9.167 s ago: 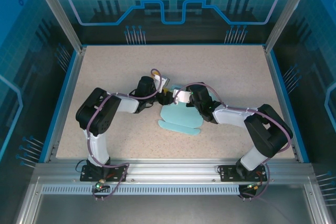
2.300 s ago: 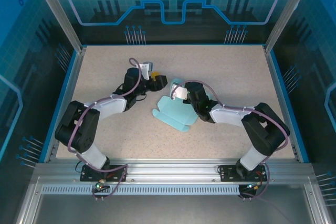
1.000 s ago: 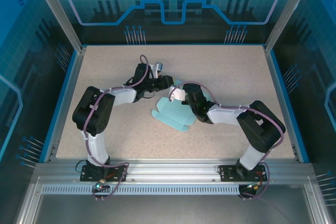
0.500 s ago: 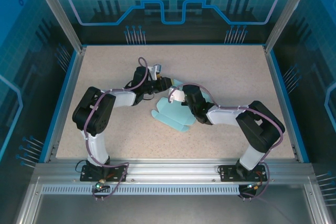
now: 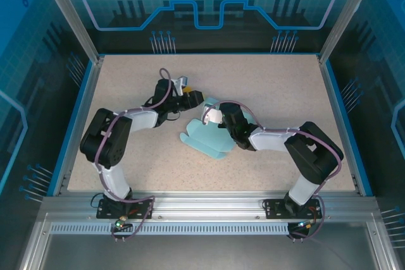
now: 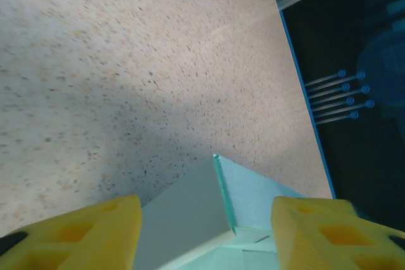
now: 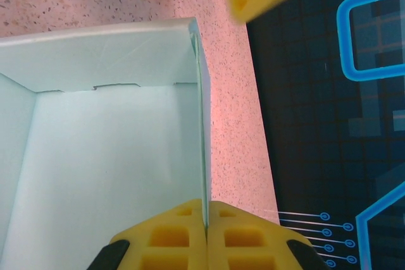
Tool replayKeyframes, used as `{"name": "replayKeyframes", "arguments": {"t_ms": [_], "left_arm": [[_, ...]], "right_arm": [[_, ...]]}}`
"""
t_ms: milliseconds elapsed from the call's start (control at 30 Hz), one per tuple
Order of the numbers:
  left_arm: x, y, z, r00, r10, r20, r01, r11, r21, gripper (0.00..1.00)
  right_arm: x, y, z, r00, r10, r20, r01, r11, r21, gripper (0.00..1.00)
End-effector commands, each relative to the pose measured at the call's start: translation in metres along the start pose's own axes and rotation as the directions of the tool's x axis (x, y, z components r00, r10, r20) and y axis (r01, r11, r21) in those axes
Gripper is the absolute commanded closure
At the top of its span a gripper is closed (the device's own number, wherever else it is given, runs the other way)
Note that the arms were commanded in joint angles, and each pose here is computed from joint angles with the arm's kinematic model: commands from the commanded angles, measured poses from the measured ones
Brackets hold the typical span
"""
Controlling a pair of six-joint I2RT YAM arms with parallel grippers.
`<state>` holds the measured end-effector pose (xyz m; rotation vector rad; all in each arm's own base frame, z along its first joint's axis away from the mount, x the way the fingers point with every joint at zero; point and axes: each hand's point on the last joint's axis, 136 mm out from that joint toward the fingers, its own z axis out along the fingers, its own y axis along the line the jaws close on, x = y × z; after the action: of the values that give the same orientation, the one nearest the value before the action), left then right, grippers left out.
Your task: Fold the paper box
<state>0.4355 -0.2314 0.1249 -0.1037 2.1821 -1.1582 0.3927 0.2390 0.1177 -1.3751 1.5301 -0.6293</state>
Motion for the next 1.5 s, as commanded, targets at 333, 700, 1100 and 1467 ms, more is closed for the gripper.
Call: {"name": "replayKeyframes", "arguments": {"t_ms": [333,700,1100,1467], "left_arm": [[0.016,0.006,-0.032,0.931,0.364,0.039,-0.362,0.931,-0.042,0.36],[0.042,0.004,-0.001,0.831,0.552,-0.063,-0.556,0.826,-0.097,0.36],[0.038,-0.002,0.020,0.759,0.646,-0.089,-0.650,0.742,-0.161,0.56],[0.037,-0.007,0.022,0.749,0.659,-0.068,-0.660,0.733,-0.161,0.77]], "right_arm": [[-0.008,-0.015,-0.016,0.982,0.164,0.090,-0.157,0.985,-0.076,1.00],[-0.007,-0.027,-0.023,0.964,0.239,0.118,-0.228,0.969,-0.096,1.00],[-0.006,-0.025,-0.024,0.958,0.262,0.119,-0.250,0.963,-0.106,1.00],[-0.005,-0.025,-0.022,0.956,0.269,0.116,-0.258,0.960,-0.107,1.00]]}}
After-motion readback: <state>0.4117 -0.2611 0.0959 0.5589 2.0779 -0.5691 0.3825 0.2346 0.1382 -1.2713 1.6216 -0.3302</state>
